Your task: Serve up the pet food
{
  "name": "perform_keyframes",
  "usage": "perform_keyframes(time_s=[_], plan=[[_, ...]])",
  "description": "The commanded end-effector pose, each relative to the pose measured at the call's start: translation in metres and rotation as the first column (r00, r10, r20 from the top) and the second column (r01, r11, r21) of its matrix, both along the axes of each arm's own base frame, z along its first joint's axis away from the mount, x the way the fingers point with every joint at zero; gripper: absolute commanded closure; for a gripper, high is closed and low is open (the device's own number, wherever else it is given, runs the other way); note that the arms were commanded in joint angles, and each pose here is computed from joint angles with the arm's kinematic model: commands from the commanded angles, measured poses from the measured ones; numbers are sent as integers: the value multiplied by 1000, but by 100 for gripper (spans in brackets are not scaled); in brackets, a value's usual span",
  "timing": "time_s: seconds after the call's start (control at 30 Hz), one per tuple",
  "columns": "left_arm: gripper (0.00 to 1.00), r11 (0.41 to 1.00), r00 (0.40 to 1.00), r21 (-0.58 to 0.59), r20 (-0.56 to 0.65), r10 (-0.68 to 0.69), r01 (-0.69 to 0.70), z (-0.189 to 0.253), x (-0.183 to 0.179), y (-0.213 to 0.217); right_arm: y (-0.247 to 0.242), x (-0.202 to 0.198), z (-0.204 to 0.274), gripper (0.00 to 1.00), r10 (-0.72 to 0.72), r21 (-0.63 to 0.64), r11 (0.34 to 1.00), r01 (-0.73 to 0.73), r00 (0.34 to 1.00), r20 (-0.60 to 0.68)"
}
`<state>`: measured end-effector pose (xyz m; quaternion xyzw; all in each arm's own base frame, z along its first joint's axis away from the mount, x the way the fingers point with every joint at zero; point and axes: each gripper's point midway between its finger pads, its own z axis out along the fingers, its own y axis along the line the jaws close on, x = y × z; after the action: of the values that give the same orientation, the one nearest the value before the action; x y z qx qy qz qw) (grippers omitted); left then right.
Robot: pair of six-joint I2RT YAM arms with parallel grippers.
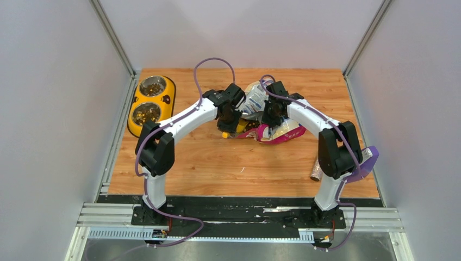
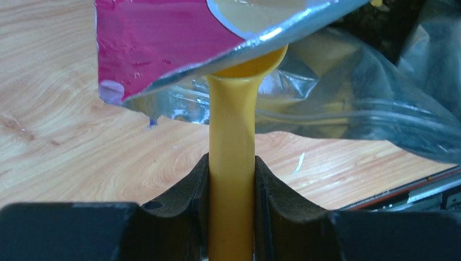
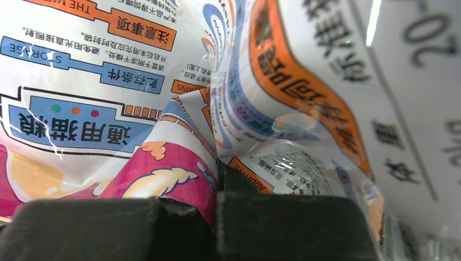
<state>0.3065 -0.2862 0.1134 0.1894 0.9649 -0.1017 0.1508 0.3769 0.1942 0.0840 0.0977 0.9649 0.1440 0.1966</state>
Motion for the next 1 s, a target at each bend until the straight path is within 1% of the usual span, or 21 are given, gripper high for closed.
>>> perform_keyframes(time_s=[0.0,0.1,0.27,0.37,0.43,0.5,0.53,0.57,0.7,0.8,0.97], plan=[[100,1000,995,-20,99,11,-9,-9,20,-10,-9,8,6,100,-36,-28,999,38,998,56],[100,999,991,-34,133,3,1,-18,24,-11,-9,7,5,100,-35,-28,999,37,998,52],[100,994,967,-100,255,-23,50,-30,37,-19,-10,7,3,100,-36,-31,999,37,998,46],[100,992,955,-110,297,-23,58,-29,43,-21,-9,7,4,100,-34,-29,999,36,998,48],[100,991,947,-119,320,-19,60,-20,43,-19,-9,7,5,100,-36,-29,999,37,998,50],[100,987,931,-141,364,-14,70,4,41,-15,-9,8,7,100,-37,-29,999,39,998,55],[100,988,931,-137,365,-17,72,3,37,-11,-10,8,6,100,-38,-31,999,40,998,54],[100,985,920,-153,393,-14,80,17,36,-9,-10,9,7,100,-39,-31,999,41,998,57],[100,980,918,-162,395,-44,117,27,17,1,-10,9,9,100,-40,-32,999,42,997,61],[100,980,926,-154,374,-59,125,22,5,9,-10,10,10,100,-40,-29,999,42,997,65],[100,987,940,-95,329,-89,126,12,-9,25,-9,11,11,100,-40,-29,999,42,997,68]])
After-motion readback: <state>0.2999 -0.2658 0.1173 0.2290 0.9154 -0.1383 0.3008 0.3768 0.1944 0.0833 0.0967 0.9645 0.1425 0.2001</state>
